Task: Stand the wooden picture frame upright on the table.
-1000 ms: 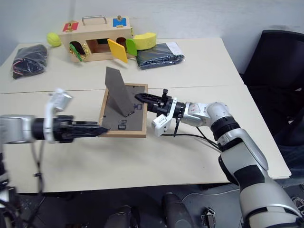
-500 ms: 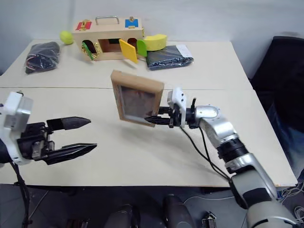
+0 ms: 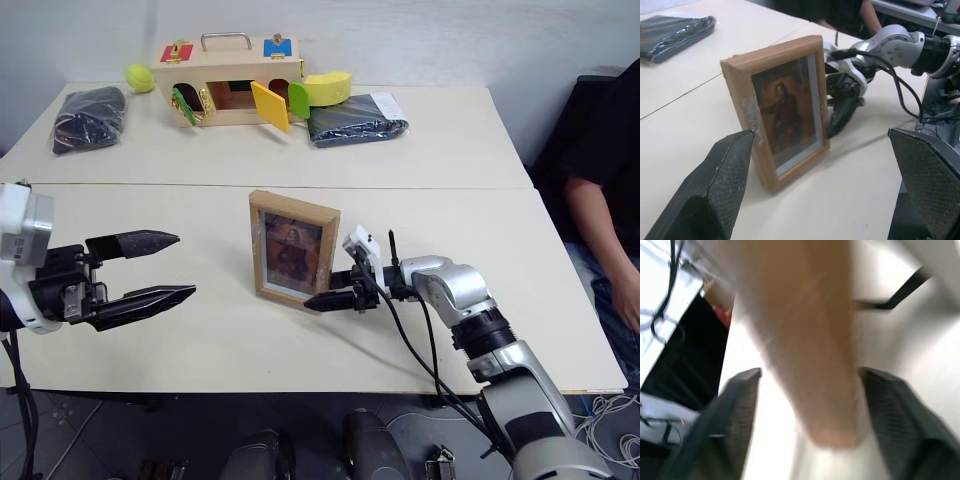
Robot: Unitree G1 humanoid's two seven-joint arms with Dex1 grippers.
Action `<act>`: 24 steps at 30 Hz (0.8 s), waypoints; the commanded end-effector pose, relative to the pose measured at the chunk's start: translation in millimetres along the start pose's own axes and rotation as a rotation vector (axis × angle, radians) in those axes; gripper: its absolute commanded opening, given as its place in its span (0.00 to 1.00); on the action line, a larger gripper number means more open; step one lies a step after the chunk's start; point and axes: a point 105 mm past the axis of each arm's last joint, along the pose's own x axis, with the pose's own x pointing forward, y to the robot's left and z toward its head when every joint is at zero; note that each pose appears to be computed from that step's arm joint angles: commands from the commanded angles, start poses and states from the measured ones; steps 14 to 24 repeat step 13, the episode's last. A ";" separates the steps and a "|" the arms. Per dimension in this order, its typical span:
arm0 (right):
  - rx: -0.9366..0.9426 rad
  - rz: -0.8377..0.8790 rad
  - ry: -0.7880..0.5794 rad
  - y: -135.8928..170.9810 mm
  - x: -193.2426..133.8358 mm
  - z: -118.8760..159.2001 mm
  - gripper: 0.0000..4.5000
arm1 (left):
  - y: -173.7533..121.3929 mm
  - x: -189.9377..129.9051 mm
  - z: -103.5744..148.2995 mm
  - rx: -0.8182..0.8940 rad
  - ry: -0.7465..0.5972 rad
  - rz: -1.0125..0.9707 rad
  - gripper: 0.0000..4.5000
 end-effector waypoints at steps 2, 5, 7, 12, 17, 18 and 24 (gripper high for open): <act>-0.224 -0.053 0.075 2.9 -41.2 17.9 0.99 | 1.4 -6.5 9.9 0.030 -0.022 -0.006 1.00; -0.311 -0.065 0.104 7.8 -91.8 37.7 0.99 | 1.4 -9.8 13.4 0.030 -0.025 -0.010 1.00; -0.298 -0.041 0.073 18.5 -119.9 55.7 0.99 | 1.6 -12.6 13.3 0.033 -0.015 -0.012 1.00; -0.286 0.027 0.002 43.6 -142.0 75.0 0.99 | 7.2 -15.0 18.1 0.052 -0.023 -0.008 1.00; -0.284 0.027 -0.016 43.6 -139.8 76.0 0.99 | 6.9 -14.1 17.6 0.063 -0.018 -0.014 1.00; -0.284 0.027 -0.016 43.6 -139.8 76.0 0.99 | 6.9 -14.1 17.6 0.063 -0.018 -0.014 1.00; -0.284 0.027 -0.016 43.6 -139.8 76.0 0.99 | 6.9 -14.1 17.6 0.063 -0.018 -0.014 1.00</act>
